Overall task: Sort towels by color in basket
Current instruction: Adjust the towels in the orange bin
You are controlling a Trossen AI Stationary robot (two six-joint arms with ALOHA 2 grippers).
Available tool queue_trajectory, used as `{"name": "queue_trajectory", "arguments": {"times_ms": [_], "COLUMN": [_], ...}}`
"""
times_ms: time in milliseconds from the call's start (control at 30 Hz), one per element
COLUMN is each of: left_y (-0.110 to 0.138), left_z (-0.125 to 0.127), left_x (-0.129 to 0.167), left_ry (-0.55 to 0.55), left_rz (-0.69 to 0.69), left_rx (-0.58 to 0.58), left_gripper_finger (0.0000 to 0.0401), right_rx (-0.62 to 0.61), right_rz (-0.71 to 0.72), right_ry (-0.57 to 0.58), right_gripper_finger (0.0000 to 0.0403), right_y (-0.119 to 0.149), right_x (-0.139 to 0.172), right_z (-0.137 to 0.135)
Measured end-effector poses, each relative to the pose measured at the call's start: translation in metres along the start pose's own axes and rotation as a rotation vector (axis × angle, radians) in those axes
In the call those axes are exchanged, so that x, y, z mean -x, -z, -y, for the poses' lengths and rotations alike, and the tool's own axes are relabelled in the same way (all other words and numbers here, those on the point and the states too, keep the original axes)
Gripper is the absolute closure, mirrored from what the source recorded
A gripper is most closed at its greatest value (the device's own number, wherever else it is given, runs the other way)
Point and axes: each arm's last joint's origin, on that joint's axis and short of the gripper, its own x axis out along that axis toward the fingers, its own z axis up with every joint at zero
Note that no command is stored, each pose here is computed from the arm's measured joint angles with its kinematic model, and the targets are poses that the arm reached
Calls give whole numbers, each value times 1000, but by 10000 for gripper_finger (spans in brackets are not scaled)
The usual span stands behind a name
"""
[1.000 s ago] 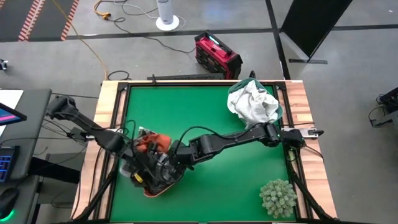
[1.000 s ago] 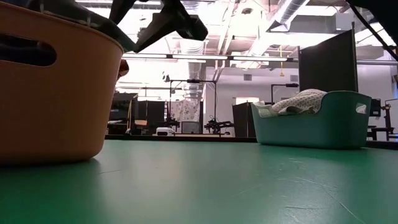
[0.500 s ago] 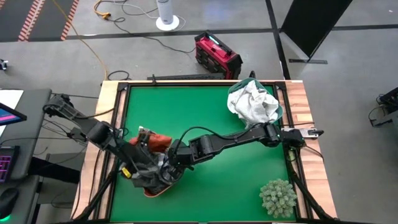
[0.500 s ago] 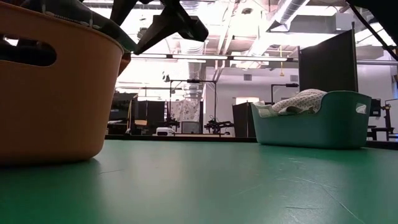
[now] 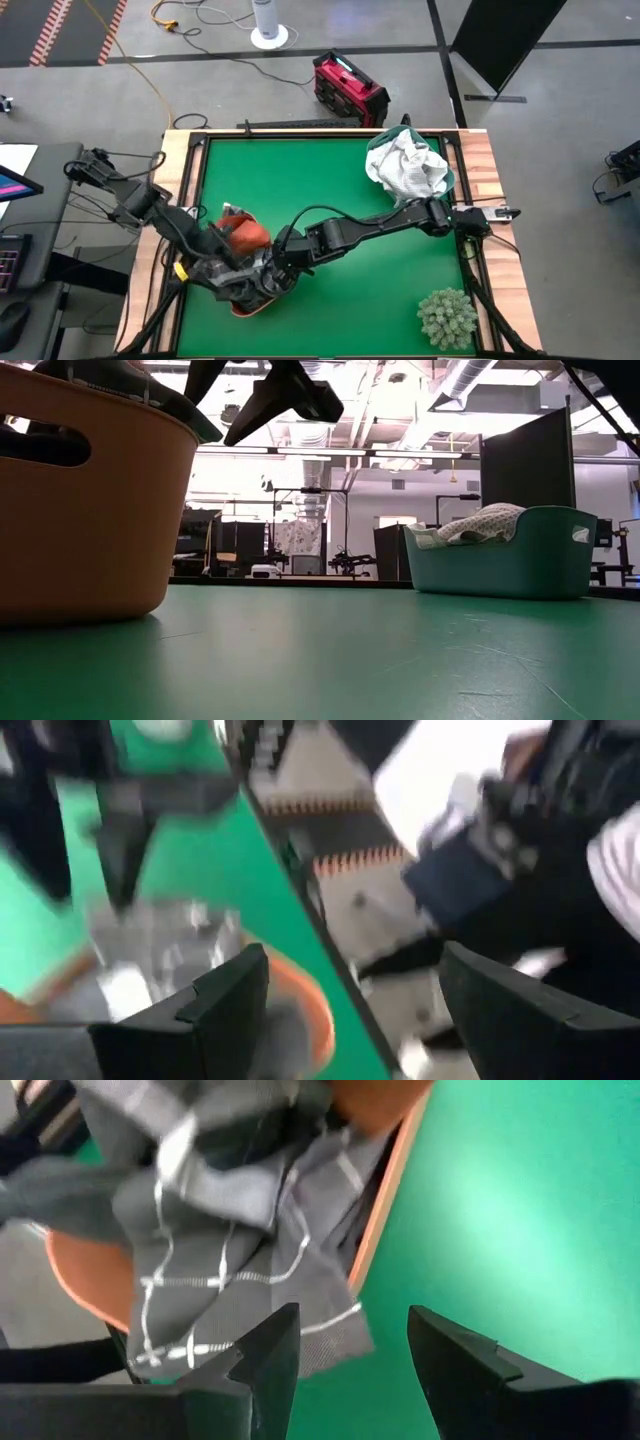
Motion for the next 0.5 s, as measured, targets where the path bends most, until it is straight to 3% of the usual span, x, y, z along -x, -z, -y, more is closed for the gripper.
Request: {"name": "queue_trajectory", "arguments": {"times_ms": [100, 300, 400, 500], "left_y": [-6, 1, 3, 3], "left_z": [-1, -10, -9, -10], "left_x": [-2, -10, -7, -8], "left_ry": [-51, -125, -160, -187], "left_rz": [96, 79, 70, 76], "left_rx": [-40, -6, -63, -125], "left_gripper_finger": [120, 120, 120, 120], "right_rx": [-10, -6, 65, 179], "right_rz": [15, 36, 155, 313], "right_ry": [-4, -12, -61, -40], "right_gripper_finger": [191, 191, 191, 191], "right_y": [-7, -11, -15, -20], "right_x": [4, 20, 39, 45], "right_z": [4, 5, -5, -14]}}
